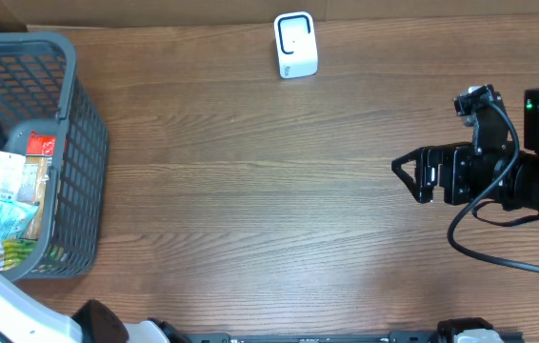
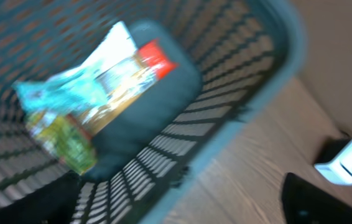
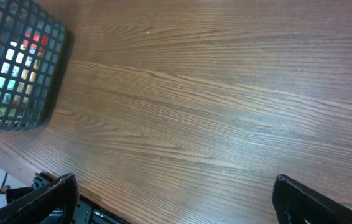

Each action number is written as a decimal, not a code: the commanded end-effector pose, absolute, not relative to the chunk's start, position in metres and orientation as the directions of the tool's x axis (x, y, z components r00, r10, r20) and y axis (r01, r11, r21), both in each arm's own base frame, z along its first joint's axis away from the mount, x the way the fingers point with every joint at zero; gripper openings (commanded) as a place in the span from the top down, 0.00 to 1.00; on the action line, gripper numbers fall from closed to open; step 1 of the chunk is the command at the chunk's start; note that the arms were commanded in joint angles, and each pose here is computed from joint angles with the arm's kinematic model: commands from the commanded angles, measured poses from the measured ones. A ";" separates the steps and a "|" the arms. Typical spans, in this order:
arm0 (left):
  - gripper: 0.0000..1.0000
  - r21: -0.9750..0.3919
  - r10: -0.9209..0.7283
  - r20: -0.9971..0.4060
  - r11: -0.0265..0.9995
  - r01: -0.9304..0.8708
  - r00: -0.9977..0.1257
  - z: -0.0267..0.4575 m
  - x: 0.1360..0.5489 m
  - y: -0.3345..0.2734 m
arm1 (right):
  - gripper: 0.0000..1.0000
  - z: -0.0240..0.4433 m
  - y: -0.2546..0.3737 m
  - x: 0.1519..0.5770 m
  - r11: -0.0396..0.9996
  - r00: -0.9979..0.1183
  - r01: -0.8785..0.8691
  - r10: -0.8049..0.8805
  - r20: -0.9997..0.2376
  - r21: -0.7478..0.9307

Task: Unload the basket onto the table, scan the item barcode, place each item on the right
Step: 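Move the left gripper over the basket and reach down inside, then grasp the green-yellow snack pouch in the basket with the left gripper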

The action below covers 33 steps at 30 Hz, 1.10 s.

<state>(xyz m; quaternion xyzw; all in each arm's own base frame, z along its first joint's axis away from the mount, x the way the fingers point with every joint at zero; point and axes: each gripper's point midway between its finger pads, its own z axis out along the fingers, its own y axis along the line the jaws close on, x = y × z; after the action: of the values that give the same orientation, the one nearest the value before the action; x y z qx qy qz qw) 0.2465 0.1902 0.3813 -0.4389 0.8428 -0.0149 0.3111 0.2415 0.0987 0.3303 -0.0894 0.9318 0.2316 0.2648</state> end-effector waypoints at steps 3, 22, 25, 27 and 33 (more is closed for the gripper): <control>0.17 -0.210 -0.863 -0.412 0.402 -0.891 -0.292 0.346 0.229 0.229 | 0.00 0.338 0.098 0.241 0.881 -0.829 -0.299 -0.049 -0.557 0.367; 0.13 0.091 -0.968 -0.185 0.154 -0.984 -0.168 0.175 0.198 0.251 | 0.00 0.331 0.092 0.242 0.899 -0.841 -0.275 -0.053 -0.539 0.341; 0.12 0.112 -0.969 -0.179 0.153 -0.982 -0.172 0.151 0.195 0.251 | 0.00 0.327 0.092 0.244 0.900 -0.852 -0.268 -0.054 -0.521 0.345; 0.11 0.114 -0.969 -0.176 0.153 -0.982 -0.172 0.137 0.195 0.251 | 0.00 0.323 0.092 0.247 0.901 -0.860 -0.261 -0.055 -0.506 0.346; 0.12 0.153 -0.962 -0.209 0.144 -0.978 -0.174 0.113 0.189 0.258 | 0.00 0.310 0.091 0.254 0.909 -0.890 -0.235 -0.058 -0.453 0.345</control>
<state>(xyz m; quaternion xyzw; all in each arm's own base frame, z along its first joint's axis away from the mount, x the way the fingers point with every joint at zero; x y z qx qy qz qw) 0.2002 0.2522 0.1201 -0.6335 0.7664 0.0986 0.0405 0.2502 0.0912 0.3068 -0.0730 0.9512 0.2059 0.2179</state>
